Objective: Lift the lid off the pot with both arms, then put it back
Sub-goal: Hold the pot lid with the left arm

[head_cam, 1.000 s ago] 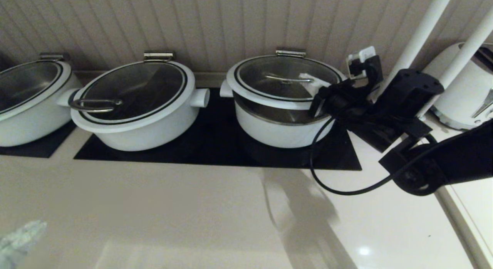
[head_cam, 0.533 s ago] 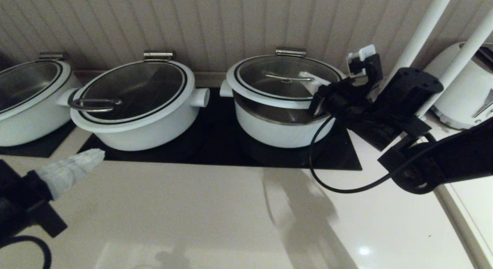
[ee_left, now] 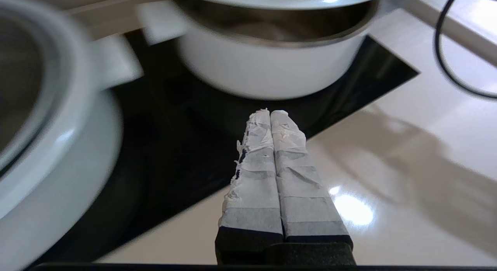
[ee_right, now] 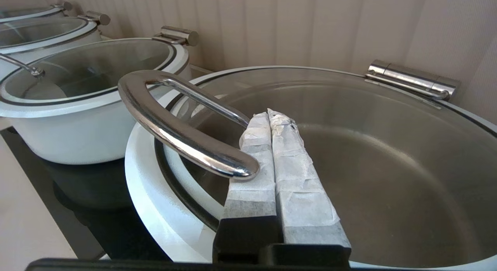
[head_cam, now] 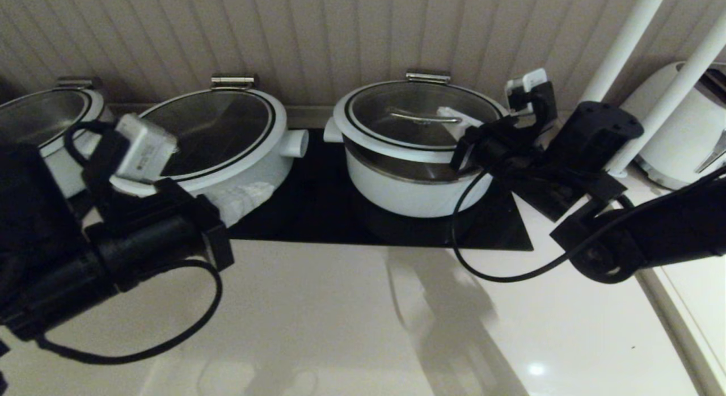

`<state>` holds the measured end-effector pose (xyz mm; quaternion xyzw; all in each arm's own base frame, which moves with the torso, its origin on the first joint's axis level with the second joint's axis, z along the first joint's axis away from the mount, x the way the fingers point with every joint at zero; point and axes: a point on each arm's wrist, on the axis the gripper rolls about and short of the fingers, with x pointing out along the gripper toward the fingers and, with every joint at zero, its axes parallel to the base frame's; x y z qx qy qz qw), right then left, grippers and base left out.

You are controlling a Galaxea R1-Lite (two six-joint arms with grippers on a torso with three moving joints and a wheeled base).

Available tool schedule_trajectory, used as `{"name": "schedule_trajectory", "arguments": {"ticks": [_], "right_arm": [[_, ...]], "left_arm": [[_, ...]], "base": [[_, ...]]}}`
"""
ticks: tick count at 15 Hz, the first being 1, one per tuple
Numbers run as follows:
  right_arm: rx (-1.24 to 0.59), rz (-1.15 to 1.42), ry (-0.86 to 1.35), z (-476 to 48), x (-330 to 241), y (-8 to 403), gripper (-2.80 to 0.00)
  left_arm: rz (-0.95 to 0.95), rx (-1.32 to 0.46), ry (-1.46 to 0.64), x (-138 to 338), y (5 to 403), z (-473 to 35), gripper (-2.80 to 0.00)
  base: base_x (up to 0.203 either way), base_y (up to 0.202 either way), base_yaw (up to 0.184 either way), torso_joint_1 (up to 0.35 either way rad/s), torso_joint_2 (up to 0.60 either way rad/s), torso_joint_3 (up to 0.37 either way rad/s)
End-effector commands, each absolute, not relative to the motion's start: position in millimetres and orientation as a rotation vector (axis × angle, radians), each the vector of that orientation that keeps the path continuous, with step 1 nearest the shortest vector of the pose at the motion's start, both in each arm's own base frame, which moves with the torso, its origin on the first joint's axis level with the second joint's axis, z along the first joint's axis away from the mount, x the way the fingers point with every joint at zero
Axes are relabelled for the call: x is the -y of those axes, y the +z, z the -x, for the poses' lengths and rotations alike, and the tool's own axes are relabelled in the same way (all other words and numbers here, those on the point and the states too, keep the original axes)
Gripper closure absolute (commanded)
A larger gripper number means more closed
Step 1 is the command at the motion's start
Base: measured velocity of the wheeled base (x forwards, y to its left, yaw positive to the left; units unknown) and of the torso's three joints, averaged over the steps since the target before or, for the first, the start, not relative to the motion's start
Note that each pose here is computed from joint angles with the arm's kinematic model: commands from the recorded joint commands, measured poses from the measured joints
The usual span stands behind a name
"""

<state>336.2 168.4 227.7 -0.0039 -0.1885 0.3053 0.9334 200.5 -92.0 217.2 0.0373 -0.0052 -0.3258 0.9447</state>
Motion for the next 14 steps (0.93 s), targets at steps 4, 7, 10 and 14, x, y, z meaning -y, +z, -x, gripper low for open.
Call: {"name": "schedule_trajectory", "arguments": {"ticks": [4, 7, 10, 14], "right_arm": [[0.388, 0.007, 0.624, -340.3, -170.2, 225.8, 0.00], [0.389, 0.005, 0.625, -341.0, -170.5, 225.6, 0.00], [0.387, 0.004, 0.623, -341.6, -170.1, 225.0, 0.00], [0.387, 0.004, 0.623, -342.6, -170.6, 224.2, 0.00]], "left_arm": [[-0.087, -0.069, -0.728, 159.3, 187.5, -242.4, 0.00], [-0.081, -0.039, -0.753, 194.4, 173.4, -251.0, 0.00], [-0.076, -0.018, -0.743, 211.8, 171.2, -263.3, 0.00], [-0.076, 0.013, -0.707, 225.6, 172.4, -280.7, 0.00]], "base": [[0.000, 0.000, 0.000, 0.000, 0.00, 0.000], [0.000, 0.000, 0.000, 0.000, 0.00, 0.000], [0.000, 0.000, 0.000, 0.000, 0.00, 0.000], [0.000, 0.000, 0.000, 0.000, 0.00, 0.000]]}}
